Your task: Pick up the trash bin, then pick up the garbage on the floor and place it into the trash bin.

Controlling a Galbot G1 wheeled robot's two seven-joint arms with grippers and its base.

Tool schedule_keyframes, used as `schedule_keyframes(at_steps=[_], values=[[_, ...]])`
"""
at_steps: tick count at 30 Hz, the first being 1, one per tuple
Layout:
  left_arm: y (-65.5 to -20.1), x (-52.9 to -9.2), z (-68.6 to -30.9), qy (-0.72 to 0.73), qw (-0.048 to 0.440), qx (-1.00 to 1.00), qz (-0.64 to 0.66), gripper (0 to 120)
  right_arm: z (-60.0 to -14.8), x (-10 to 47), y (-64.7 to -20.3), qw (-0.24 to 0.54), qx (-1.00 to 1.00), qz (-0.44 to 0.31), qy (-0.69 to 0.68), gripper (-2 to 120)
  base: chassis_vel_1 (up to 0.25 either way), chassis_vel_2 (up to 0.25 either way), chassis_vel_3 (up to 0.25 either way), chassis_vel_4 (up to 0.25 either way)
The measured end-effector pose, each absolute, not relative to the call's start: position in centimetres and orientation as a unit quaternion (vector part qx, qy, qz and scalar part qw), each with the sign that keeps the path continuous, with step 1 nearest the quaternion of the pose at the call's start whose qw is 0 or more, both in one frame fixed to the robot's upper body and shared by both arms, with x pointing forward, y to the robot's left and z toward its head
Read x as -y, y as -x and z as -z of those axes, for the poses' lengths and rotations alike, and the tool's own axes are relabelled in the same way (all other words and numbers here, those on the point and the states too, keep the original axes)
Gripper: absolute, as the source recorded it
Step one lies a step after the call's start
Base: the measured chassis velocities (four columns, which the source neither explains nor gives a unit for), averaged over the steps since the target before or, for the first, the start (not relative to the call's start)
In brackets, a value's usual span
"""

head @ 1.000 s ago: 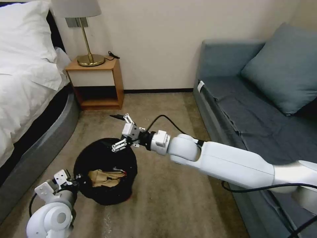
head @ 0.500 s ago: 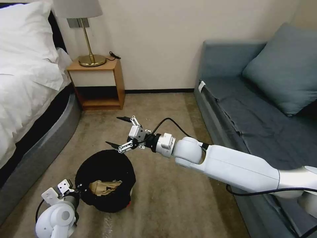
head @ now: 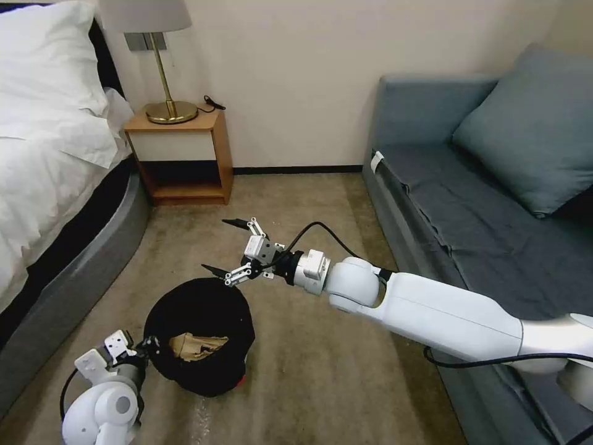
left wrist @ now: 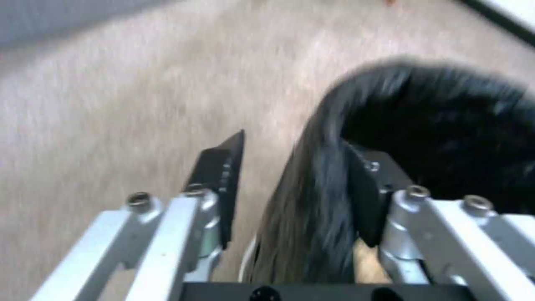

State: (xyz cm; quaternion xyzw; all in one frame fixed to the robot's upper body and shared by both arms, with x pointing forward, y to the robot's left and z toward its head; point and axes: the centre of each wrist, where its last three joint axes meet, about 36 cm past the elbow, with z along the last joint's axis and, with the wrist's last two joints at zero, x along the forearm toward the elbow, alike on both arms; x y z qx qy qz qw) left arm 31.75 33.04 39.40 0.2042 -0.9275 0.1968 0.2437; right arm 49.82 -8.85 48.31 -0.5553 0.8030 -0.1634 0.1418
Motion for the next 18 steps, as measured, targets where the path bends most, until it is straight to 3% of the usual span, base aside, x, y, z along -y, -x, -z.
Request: schedule_keyframes(at_steps=[5, 11, 14, 18], values=[[-31.6, -33.0, -39.7, -0.197, 0.196, 0.945, -0.172, 66, -48.3, 9.1, -49.9, 0.142, -0.809, 0.158, 0.548, 100, 0.000, 0.000, 0.000, 0.000], [-31.0, -33.4, -40.4, -0.154, 0.104, 0.975, -0.118, 89, -49.0, 10.0, -50.0, 0.145, -0.829, 0.137, 0.523, 100, 0.000, 0.000, 0.000, 0.000], [-30.7, -33.5, -40.8, -0.116, 0.051, 0.989, -0.077, 101, -50.9, 12.4, -50.2, 0.155, -0.869, 0.102, 0.459, 100, 0.000, 0.000, 0.000, 0.000], [-30.4, -33.1, -41.5, -0.088, 0.024, 0.994, -0.058, 109, -51.5, 16.4, -48.8, 0.144, -0.920, 0.053, 0.362, 100, 0.000, 0.000, 0.000, 0.000]])
